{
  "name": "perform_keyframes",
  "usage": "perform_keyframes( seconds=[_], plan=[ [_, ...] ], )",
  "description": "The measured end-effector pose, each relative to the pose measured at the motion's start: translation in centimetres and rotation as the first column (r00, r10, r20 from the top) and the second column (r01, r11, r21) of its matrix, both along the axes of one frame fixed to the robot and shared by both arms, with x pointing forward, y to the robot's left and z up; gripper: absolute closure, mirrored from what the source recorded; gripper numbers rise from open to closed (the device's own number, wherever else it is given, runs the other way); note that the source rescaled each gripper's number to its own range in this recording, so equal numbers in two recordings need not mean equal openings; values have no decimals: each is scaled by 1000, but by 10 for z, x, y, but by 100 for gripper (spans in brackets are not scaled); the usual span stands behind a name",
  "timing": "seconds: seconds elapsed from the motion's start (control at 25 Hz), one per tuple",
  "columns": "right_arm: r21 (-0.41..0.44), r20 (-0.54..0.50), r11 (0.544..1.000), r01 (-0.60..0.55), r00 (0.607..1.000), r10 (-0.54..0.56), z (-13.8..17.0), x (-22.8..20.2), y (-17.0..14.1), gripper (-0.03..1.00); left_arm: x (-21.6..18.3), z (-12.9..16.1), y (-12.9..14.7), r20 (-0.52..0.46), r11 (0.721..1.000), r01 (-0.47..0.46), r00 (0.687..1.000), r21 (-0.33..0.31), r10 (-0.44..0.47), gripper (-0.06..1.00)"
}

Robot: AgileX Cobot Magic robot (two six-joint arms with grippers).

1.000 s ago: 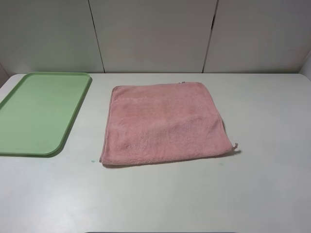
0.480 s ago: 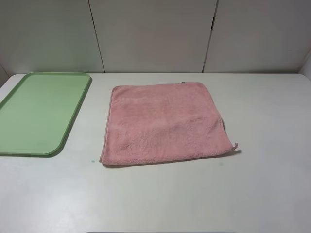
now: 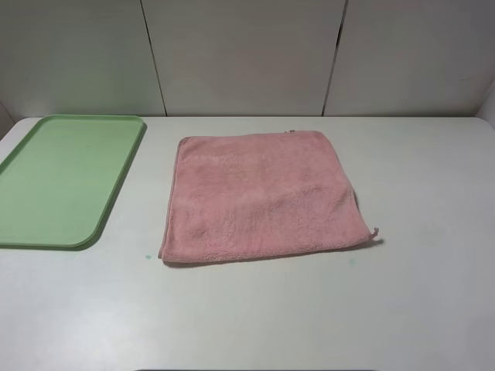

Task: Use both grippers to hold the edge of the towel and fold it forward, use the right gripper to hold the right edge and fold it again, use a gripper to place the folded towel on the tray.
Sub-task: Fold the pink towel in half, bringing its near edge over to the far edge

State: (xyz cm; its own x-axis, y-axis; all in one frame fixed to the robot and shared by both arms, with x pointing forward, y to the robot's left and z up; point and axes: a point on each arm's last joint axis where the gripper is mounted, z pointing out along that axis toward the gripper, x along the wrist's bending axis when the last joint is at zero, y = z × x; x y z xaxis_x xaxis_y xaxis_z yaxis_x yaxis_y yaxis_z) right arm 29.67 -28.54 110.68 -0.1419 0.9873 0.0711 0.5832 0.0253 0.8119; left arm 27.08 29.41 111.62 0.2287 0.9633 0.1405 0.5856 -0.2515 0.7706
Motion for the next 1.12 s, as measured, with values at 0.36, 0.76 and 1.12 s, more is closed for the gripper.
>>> perform_keyframes(
  seconds=[0.36, 0.76, 1.12],
  plan=[
    [-230, -168, 926, -298, 950, 264, 9, 103, 17, -3, 86, 18, -32, -239, 885, 424, 895, 194, -377, -5],
    [-275, -400, 679, -681, 723, 564, -51, 165, 89, -3, 149, -46, -107, -548, 598, 764, 616, 240, -566, -4],
    [-295, -508, 466, -834, 550, 663, -100, 182, 127, -3, 177, -113, -155, -687, 409, 893, 417, 187, -596, -4]
  ],
)
